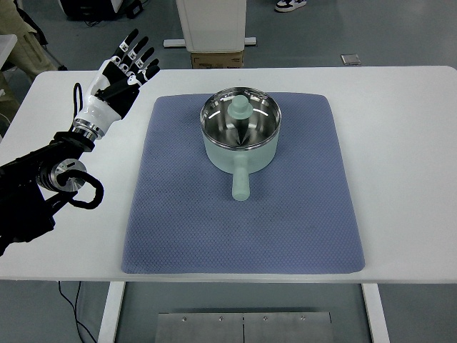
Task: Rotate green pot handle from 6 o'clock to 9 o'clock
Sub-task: 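Raise the left hand and reach it over the green saucepan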
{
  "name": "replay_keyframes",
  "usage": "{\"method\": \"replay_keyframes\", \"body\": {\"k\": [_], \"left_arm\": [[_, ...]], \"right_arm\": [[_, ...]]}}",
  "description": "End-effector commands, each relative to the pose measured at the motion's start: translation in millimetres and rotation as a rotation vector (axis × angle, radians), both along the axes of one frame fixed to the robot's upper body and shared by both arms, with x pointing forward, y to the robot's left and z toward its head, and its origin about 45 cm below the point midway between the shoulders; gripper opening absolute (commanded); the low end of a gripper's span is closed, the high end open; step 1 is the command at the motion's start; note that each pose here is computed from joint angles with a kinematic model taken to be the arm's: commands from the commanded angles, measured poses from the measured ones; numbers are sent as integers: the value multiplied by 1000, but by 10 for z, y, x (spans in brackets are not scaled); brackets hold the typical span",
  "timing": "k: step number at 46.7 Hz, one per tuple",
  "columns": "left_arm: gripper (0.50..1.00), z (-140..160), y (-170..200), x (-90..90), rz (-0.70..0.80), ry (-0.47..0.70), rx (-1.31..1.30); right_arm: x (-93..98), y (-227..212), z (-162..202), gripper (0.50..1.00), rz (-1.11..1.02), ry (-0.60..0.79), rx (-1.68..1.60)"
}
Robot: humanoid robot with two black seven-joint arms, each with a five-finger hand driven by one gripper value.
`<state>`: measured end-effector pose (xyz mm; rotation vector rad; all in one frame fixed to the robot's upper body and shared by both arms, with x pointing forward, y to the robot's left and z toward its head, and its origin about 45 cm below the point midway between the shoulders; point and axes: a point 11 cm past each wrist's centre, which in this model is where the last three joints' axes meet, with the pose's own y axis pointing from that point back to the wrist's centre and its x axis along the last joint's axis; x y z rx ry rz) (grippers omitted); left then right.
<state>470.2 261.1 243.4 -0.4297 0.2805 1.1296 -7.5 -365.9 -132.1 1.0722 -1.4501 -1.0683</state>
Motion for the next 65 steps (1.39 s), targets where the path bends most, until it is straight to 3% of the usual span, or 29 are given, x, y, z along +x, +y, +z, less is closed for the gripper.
{"method": "replay_keyframes", "body": {"k": [1, 15, 65], "left_arm": [[1000, 36, -19, -10, -18, -10, 11], [1000, 287, -195, -80, -135, -68, -16], [1000, 764, -765, -389, -417, -283, 183]], "right_arm": [[0, 0, 0, 1000, 0, 0, 0], [0, 0, 0, 1000, 0, 0, 0], [0, 0, 0, 1000, 0, 0, 0]]}}
